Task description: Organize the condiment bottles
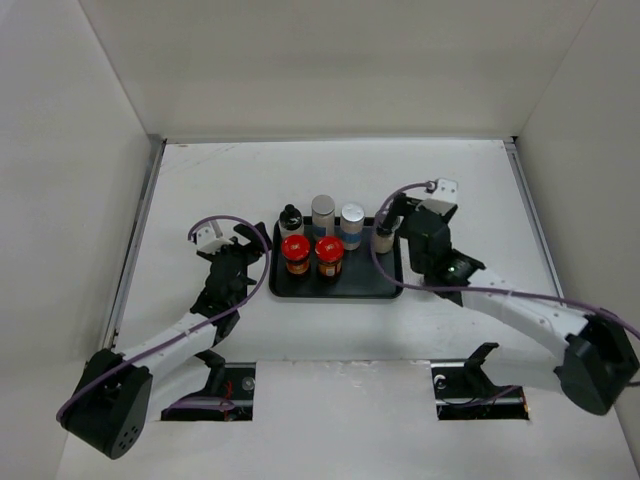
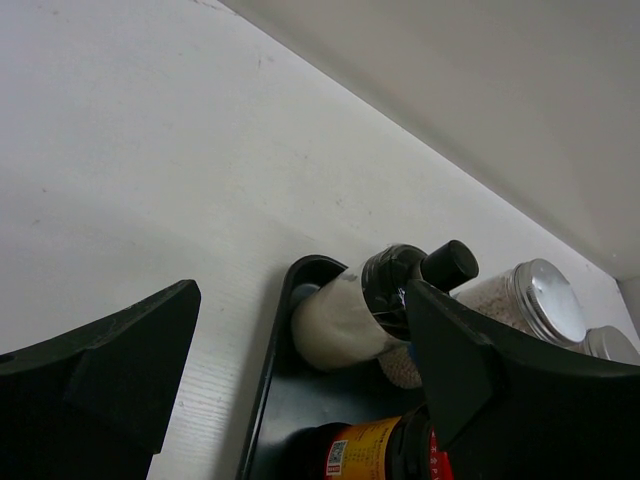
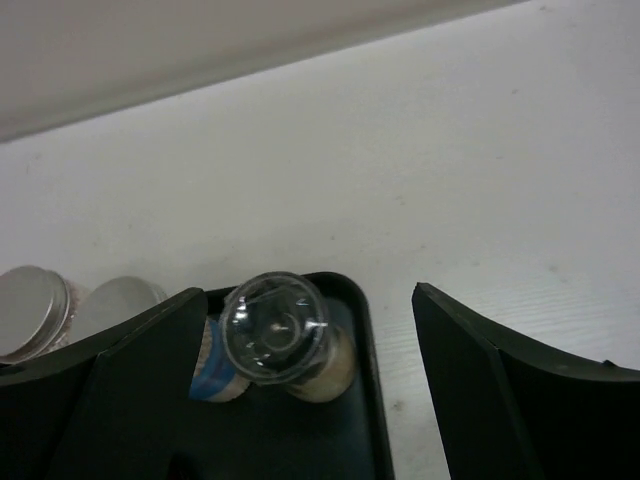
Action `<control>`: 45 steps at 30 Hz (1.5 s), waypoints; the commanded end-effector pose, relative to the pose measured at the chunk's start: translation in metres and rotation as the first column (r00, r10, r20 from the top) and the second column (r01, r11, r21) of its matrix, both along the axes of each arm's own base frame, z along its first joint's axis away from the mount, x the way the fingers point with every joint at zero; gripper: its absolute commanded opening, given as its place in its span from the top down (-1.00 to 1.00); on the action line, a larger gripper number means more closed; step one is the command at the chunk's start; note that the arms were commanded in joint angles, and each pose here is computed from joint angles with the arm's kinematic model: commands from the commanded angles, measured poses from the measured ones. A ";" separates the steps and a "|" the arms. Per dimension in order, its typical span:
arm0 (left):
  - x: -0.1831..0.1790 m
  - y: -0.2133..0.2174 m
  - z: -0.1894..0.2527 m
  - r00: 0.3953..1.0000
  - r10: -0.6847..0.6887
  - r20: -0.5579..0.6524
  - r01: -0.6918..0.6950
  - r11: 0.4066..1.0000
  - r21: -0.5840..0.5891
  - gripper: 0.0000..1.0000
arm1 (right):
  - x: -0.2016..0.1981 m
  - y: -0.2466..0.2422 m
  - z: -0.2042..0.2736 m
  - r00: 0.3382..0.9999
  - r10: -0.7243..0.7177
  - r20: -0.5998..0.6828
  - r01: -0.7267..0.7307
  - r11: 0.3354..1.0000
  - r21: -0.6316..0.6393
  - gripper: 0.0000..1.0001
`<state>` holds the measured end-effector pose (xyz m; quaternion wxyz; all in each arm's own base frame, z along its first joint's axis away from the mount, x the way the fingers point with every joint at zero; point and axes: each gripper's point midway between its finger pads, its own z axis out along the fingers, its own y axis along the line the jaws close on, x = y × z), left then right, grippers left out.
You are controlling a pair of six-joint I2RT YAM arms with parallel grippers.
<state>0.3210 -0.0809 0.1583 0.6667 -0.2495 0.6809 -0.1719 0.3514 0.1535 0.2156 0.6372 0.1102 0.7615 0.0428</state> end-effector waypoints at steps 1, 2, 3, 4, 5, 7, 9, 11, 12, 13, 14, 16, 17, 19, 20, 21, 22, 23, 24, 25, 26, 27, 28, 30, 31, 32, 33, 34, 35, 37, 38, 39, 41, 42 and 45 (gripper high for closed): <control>-0.003 -0.001 0.019 0.998 -0.005 0.069 0.008 0.999 -0.044 -0.67 | -0.030 -0.045 -0.014 0.990 -0.134 -0.037 0.132 0.990 -0.047 -0.73; -0.003 0.000 0.021 0.997 -0.003 0.073 0.007 0.999 -0.046 -0.67 | -0.040 -0.060 -0.021 0.983 -0.175 -0.058 0.171 0.983 -0.068 -0.73; -0.003 0.001 0.020 0.997 0.003 0.072 0.001 0.999 -0.045 -0.67 | -0.048 -0.074 -0.030 0.973 -0.212 -0.087 0.204 0.975 -0.092 -0.76; -0.002 0.003 0.020 0.997 0.007 0.072 -0.004 0.999 -0.047 -0.67 | -0.056 -0.085 -0.039 0.963 -0.241 -0.119 0.229 0.967 -0.108 -0.82; -0.002 0.002 0.018 0.998 0.003 0.067 0.000 0.999 -0.045 -0.67 | -0.064 -0.095 -0.048 0.952 -0.264 -0.154 0.247 0.962 -0.117 -0.89; -0.002 -0.001 0.017 0.998 -0.007 0.063 0.009 0.999 -0.043 -0.67 | -0.076 -0.102 -0.068 0.937 -0.266 -0.227 0.246 0.963 -0.114 -1.00; -0.002 -0.002 0.018 0.998 -0.010 0.067 0.013 0.999 -0.045 -0.67 | -0.085 -0.100 -0.087 0.927 -0.244 -0.284 0.234 0.970 -0.070 -1.00; -0.001 0.000 0.015 0.998 -0.004 0.059 0.006 0.999 -0.041 -0.67 | -0.091 -0.093 -0.100 0.922 -0.211 -0.326 0.216 0.976 -0.019 -1.00; 0.000 0.000 0.014 0.998 -0.004 0.055 0.006 0.999 -0.041 -0.67 | -0.093 -0.089 -0.109 0.916 -0.190 -0.353 0.204 0.979 0.003 -1.00; -0.001 -0.002 0.014 0.998 -0.008 0.055 0.011 0.999 -0.041 -0.67 | -0.093 -0.086 -0.113 0.913 -0.172 -0.371 0.192 0.981 0.019 -1.00; -0.001 -0.003 0.015 0.998 -0.011 0.057 0.014 0.999 -0.042 -0.67 | -0.094 -0.084 -0.116 0.910 -0.166 -0.380 0.189 0.982 0.024 -1.00; -0.002 -0.003 0.017 0.998 -0.010 0.064 0.013 0.999 -0.046 -0.67 | -0.095 -0.082 -0.121 0.909 -0.158 -0.386 0.185 0.982 0.033 -0.97; -0.001 -0.002 0.016 0.998 -0.008 0.062 0.011 0.999 -0.044 -0.67 | -0.094 -0.080 -0.123 0.908 -0.152 -0.390 0.181 0.983 0.040 -0.92; 0.000 0.000 0.014 0.998 -0.004 0.055 0.006 0.999 -0.042 -0.67 | -0.091 -0.081 -0.126 0.906 -0.153 -0.395 0.183 0.982 0.039 -0.76; -0.001 -0.002 0.014 0.999 -0.008 0.052 0.010 0.999 -0.041 -0.67 | -0.090 -0.082 -0.127 0.904 -0.156 -0.398 0.184 0.983 0.032 -0.69; -0.001 -0.003 0.015 0.998 -0.011 0.055 0.014 0.999 -0.042 -0.67 | -0.088 -0.084 -0.127 0.904 -0.164 -0.394 0.188 0.982 0.022 -0.60; -0.001 -0.003 0.016 0.998 -0.011 0.060 0.014 0.999 -0.045 -0.67 | -0.086 -0.085 -0.126 0.907 -0.168 -0.386 0.190 0.982 0.017 -0.54; -0.002 -0.002 0.017 0.998 -0.008 0.062 0.011 0.999 -0.044 -0.67 | -0.083 -0.086 -0.124 0.911 -0.174 -0.375 0.193 0.981 0.015 -0.47; -0.001 0.000 0.017 0.998 0.000 0.063 0.003 0.999 -0.045 -0.67 | -0.082 -0.087 -0.123 0.913 -0.178 -0.366 0.198 0.980 0.017 -0.38; 0.000 0.001 0.015 0.998 0.000 0.059 0.003 0.999 -0.044 -0.67 | -0.081 -0.088 -0.122 0.914 -0.183 -0.363 0.204 0.979 0.020 -0.28; 0.000 0.001 0.013 0.999 -0.001 0.052 0.003 0.999 -0.041 -0.67 | -0.079 -0.088 -0.121 0.915 -0.184 -0.360 0.205 0.978 0.020 -0.21; 0.000 0.001 0.013 0.999 -0.001 0.051 0.003 0.999 -0.040 -0.67 | -0.078 -0.088 -0.119 0.915 -0.188 -0.356 0.206 0.978 0.014 -0.10; 0.000 -0.001 0.013 0.999 -0.005 0.051 0.007 0.999 -0.040 -0.68 | -0.077 -0.091 -0.115 0.917 -0.200 -0.346 0.212 0.977 -0.005 -0.02; 0.000 -0.001 0.015 0.998 -0.004 0.055 0.006 0.999 -0.042 -0.69 | -0.075 -0.098 -0.102 0.924 -0.232 -0.303 0.231 0.972 -0.040 0.05; 0.000 0.001 0.015 0.999 0.004 0.054 -0.002 0.999 -0.042 -0.70 | -0.075 -0.097 -0.093 0.932 -0.230 -0.281 0.224 0.973 -0.053 0.07; 0.001 0.002 0.012 0.999 0.008 0.048 -0.007 0.999 -0.039 -0.71 | -0.076 -0.095 -0.082 0.939 -0.224 -0.262 0.214 0.975 -0.064 0.07; 0.002 0.003 0.010 0.999 0.011 0.041 -0.010 0.999 -0.035 -0.73 | -0.077 -0.091 -0.071 0.945 -0.213 -0.247 0.202 0.977 -0.070 0.07; 0.002 0.002 0.009 0.999 0.008 0.034 -0.007 0.999 -0.032 -0.75 | -0.076 -0.087 -0.061 0.950 -0.201 -0.239 0.189 0.979 -0.073 0.06; 0.003 0.000 0.009 0.999 0.002 0.033 -0.001 1.000 -0.031 -0.78 | -0.076 -0.081 -0.052 0.957 -0.181 -0.228 0.170 0.983 -0.070 0.06; 0.003 -0.001 0.009 0.999 0.002 0.032 -0.001 1.000 -0.031 -0.83 | -0.074 -0.061 -0.039 0.971 -0.122 -0.206 0.114 0.992 -0.047 0.06; 0.004 0.001 0.009 1.000 0.008 0.030 -0.007 1.000 -0.028 -0.85 | -0.073 -0.049 -0.033 0.977 -0.091 -0.192 0.086 0.996 -0.031 0.07; 0.005 0.003 0.008 1.000 0.016 0.028 -0.015 1.000 -0.027 -0.89 | -0.072 -0.037 -0.028 0.982 -0.059 -0.177 0.057 0.998 -0.014 0.07; 0.006 0.006 0.005 0.999 0.028 0.018 -0.027 0.999 -0.022 -1.00 | -0.071 -0.008 -0.023 0.987 0.014 -0.159 -0.015 1.000 0.000 0.05; 0.006 0.007 0.004 1.000 0.029 0.011 -0.029 0.999 -0.020 -1.00 | -0.069 0.004 -0.022 0.988 0.041 -0.151 -0.041 0.999 0.000 0.05; 0.005 0.016 0.004 0.997 0.074 0.003 -0.073 0.997 -0.015 -1.00 | -0.067 0.042 -0.024 0.982 0.132 -0.132 -0.133 0.991 0.004 0.03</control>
